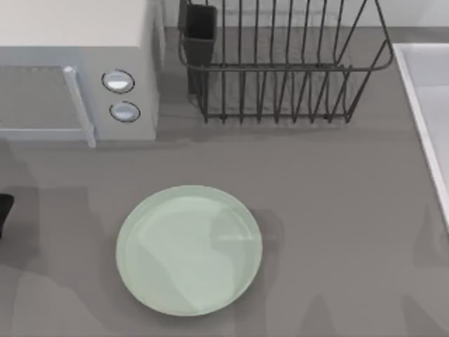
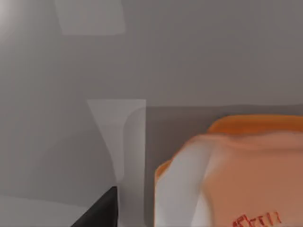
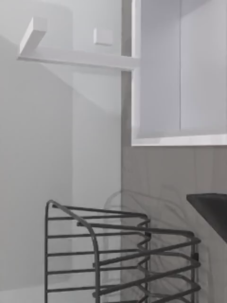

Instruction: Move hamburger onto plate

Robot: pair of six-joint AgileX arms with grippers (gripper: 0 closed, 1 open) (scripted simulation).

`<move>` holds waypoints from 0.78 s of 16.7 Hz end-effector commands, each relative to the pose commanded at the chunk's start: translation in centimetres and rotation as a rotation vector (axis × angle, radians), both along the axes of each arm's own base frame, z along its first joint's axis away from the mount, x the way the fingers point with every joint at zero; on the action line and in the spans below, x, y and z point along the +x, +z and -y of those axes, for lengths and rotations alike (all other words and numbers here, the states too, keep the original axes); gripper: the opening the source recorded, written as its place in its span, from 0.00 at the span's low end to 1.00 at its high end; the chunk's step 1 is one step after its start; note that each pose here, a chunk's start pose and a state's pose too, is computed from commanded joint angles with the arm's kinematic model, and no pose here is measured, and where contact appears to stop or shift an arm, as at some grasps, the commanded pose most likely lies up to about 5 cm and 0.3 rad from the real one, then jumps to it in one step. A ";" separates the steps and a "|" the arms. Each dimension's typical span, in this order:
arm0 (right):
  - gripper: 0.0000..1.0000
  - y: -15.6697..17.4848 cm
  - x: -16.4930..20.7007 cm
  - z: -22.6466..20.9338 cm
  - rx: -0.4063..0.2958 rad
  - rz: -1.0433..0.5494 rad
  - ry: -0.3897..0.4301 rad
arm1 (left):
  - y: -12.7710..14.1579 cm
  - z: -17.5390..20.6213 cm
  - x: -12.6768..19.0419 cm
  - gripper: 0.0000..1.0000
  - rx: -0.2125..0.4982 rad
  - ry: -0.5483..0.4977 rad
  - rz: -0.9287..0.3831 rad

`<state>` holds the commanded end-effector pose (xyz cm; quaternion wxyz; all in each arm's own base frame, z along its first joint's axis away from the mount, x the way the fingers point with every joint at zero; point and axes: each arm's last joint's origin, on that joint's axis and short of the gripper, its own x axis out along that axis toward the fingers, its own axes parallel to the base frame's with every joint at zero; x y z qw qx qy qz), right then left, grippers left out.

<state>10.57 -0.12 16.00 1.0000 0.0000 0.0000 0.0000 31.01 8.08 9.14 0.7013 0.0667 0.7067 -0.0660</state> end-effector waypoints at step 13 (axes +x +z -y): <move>1.00 0.0 0.0 0.0 0.000 0.000 0.000 | 6.3 -0.1 0.5 0.00 -0.009 -0.002 0.025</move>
